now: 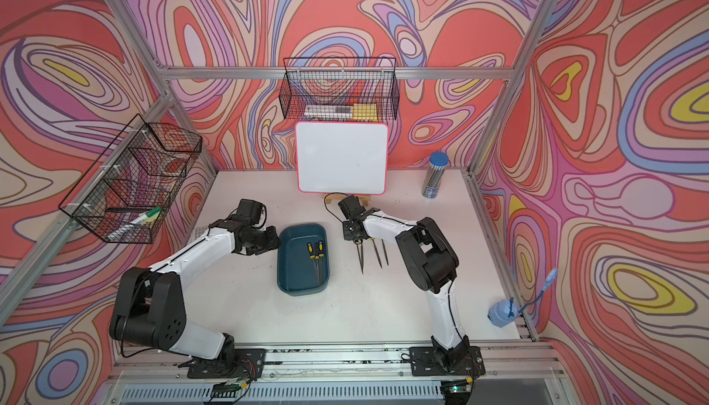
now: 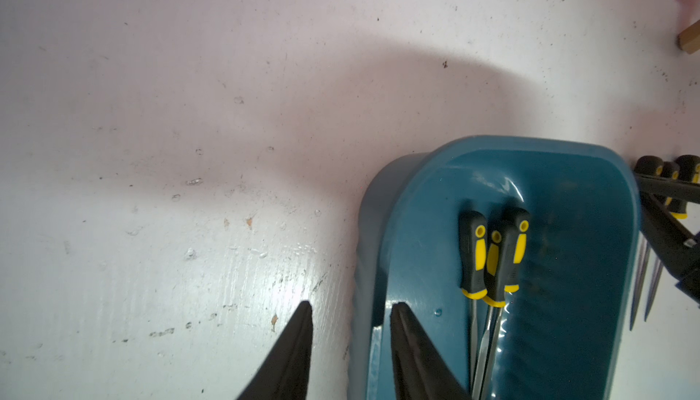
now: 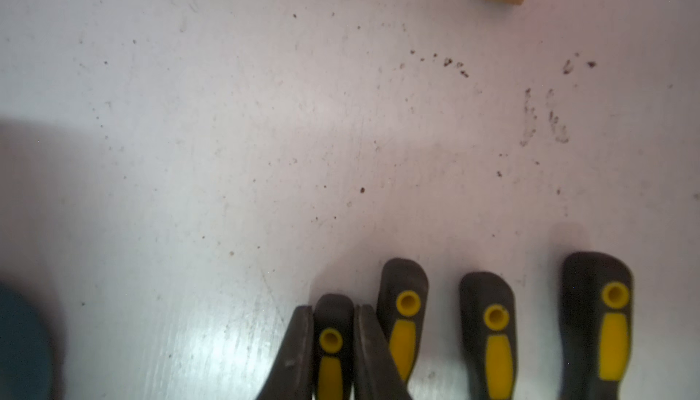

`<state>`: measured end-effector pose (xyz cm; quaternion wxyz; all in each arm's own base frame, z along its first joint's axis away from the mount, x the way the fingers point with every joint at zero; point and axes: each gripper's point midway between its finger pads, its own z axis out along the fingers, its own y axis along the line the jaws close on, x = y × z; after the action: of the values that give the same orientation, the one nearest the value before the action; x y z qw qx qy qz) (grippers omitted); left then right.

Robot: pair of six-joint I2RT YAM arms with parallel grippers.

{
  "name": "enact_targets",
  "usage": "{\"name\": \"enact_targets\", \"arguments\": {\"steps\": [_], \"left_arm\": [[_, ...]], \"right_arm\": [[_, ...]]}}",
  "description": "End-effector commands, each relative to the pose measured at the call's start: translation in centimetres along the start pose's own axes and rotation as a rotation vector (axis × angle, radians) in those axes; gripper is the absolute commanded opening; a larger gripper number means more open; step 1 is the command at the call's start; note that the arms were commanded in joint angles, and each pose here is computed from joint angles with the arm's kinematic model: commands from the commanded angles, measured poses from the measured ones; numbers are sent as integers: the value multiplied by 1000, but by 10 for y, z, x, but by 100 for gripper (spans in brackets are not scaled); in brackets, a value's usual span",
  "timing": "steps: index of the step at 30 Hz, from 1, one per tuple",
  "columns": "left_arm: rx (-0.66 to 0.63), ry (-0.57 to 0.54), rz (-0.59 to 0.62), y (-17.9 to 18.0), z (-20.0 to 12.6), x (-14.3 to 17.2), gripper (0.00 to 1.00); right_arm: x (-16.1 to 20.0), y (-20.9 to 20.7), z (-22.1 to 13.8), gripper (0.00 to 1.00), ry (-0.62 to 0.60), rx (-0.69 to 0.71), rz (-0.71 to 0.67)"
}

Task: Take the file tool out of the storage box
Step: Adjust the file tool at the center of the board.

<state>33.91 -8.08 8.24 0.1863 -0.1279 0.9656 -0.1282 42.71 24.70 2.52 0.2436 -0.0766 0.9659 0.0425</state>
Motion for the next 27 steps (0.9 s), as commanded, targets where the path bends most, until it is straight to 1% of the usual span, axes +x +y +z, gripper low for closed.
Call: {"name": "enact_targets", "arguments": {"steps": [1,16,19,24,27], "left_arm": [[-22,10,4,5,-2,2,39],[-20,8,6,4,-3,-1,39],[-19,9,7,4,-3,-1,39],[-22,11,6,4,-3,0,39],[-22,11,4,5,-2,0,39]], "right_arm": [[2,-7,5,12,14,28,-21],[5,-15,4,13,23,41,-35],[3,-9,3,13,25,4,-20],[-3,11,-3,13,14,-101,72],[-6,18,-3,13,5,-137,114]]}}
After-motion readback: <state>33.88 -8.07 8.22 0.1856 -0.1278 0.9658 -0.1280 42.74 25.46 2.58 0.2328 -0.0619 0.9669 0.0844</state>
